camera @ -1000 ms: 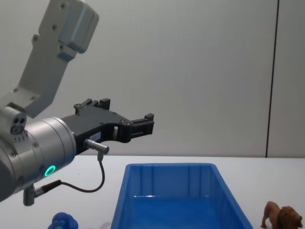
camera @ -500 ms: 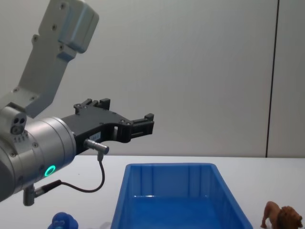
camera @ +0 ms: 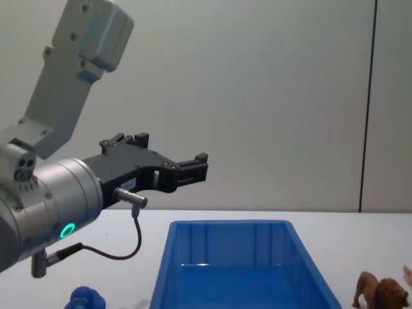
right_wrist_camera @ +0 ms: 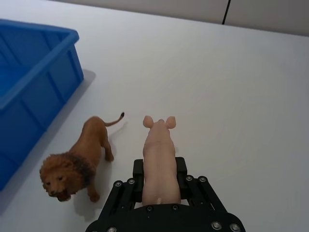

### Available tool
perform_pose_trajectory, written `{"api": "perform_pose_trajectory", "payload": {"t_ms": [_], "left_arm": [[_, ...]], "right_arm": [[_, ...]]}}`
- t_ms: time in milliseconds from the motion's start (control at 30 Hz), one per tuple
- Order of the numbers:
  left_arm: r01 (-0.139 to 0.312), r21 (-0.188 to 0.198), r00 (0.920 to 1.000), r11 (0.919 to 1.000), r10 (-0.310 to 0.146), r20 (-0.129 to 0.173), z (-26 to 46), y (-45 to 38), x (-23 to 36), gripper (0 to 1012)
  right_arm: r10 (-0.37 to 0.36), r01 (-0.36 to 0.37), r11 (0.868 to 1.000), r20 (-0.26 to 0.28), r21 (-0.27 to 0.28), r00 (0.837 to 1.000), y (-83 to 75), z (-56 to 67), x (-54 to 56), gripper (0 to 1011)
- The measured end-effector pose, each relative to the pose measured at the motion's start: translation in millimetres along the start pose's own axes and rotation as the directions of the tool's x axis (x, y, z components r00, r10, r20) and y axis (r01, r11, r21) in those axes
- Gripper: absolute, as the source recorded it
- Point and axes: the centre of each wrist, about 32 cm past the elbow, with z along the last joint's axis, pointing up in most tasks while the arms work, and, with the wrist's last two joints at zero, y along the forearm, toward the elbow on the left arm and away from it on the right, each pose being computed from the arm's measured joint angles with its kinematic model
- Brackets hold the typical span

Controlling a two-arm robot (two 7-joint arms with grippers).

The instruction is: Pick up the two dolls from the table and place them into the box.

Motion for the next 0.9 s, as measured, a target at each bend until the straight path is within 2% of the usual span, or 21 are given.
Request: {"api": "perform_pose_trajectory", "payload": {"t_ms": [300, 367, 500, 733, 900], "left_arm": [[0.000, 0.000, 1.0000, 1.0000, 0.000, 0.000, 0.0, 0.0, 0.0, 1002], [0.000, 0.000, 1.0000, 1.0000, 0.000, 0.000, 0.0, 0.0, 0.0, 1002], [0.000, 0.000, 1.0000, 1.0000, 0.000, 0.000, 0.0, 0.0, 0.0, 1002], [0.000, 0.000, 1.0000, 1.0000, 0.000, 0.000, 0.0, 0.0, 0.0, 1002], [0.000, 0.000, 1.0000, 1.0000, 0.000, 0.000, 0.0, 0.0, 0.0, 1002]], "right_arm": [[0.007, -0.006, 0.997, -0.006, 0.083, 1.000, -4.1, 12.2, -1.7, 371], [0.013, -0.013, 0.993, -0.004, 0.121, 1.000, -6.3, 19.5, -3.5, 371], [0.027, -0.027, 0.986, 0.001, 0.162, 1.000, -8.5, 28.6, -6.0, 369], [0.093, -0.098, 0.962, 0.030, 0.253, 0.995, -13.3, 56.1, -18.1, 371], [0.141, -0.153, 0.948, 0.063, 0.281, 0.988, -13.4, 70.4, -30.6, 371]]}}
